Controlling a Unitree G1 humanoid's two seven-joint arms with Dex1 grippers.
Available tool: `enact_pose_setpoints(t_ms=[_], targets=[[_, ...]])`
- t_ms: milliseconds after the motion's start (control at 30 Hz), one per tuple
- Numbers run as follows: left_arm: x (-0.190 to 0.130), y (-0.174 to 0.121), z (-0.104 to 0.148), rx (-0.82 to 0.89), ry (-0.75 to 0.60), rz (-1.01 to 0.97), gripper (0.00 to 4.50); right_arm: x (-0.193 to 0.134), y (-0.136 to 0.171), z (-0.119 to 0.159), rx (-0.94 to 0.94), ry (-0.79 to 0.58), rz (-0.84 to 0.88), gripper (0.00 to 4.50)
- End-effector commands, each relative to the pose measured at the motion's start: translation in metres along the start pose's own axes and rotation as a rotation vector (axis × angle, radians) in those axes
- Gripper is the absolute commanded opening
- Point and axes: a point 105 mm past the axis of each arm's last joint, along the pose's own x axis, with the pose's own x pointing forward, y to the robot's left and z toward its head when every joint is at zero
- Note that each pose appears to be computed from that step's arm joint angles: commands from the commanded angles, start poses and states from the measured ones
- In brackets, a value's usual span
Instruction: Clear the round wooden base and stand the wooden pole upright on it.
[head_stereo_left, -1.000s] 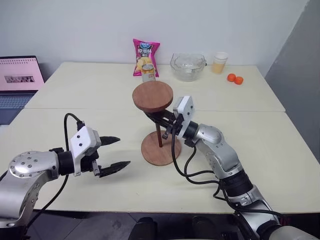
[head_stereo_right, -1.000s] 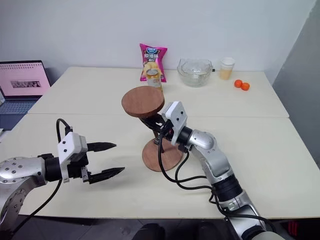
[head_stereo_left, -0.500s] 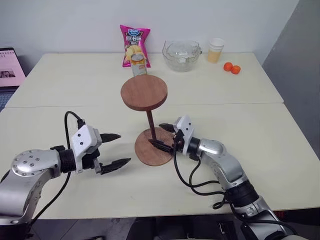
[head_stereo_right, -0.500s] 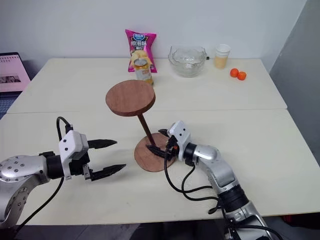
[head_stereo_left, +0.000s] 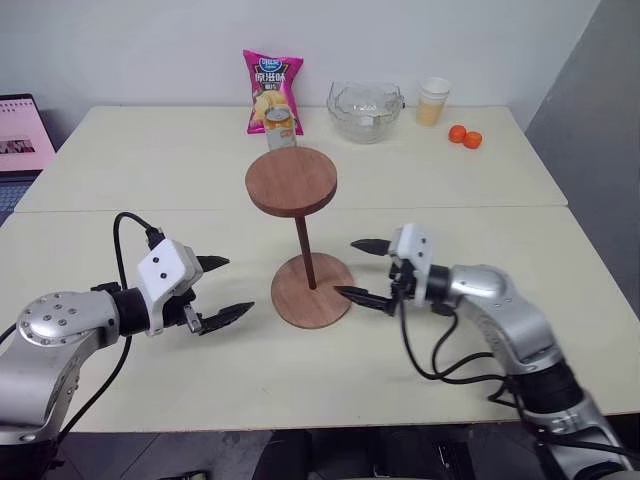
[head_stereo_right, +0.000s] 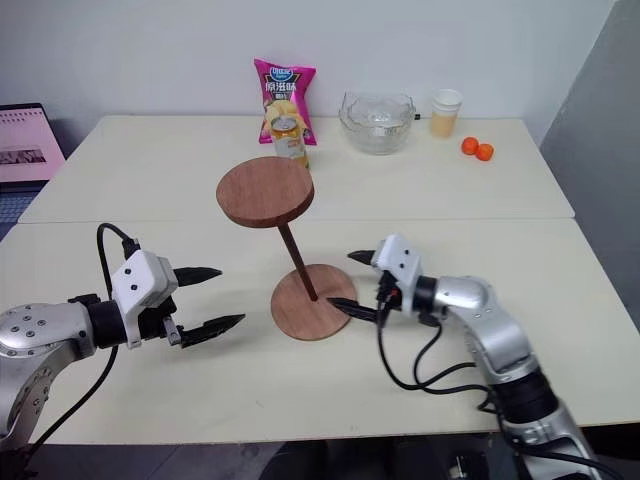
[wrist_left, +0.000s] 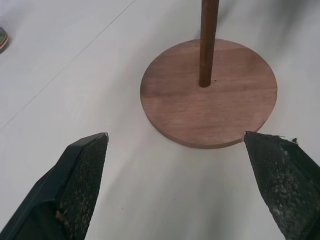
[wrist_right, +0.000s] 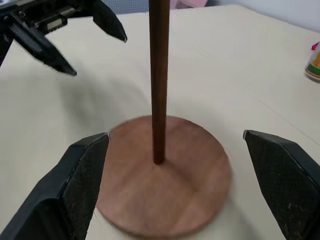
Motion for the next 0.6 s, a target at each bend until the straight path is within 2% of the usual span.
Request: enact_pose_setpoints(t_ms=[33, 267, 600], targets=[[-0.011, 0.008, 0.009, 0.035, -0.011, 0.037, 4.5, -0.026, 0.002, 0.023, -0.044, -0.034, 0.056, 4.49], [-0.013, 0.019, 0.015, 0.051, -0.017, 0.039, 4.5, -0.077, 0.0, 0.041, -0.061, 0.024, 0.086, 4.49], [-0.007, 0.025, 0.012, 0.058, -0.01, 0.001, 4.5, -0.078, 0.002, 0.046, -0.046, 0.031, 0.054, 4.49]])
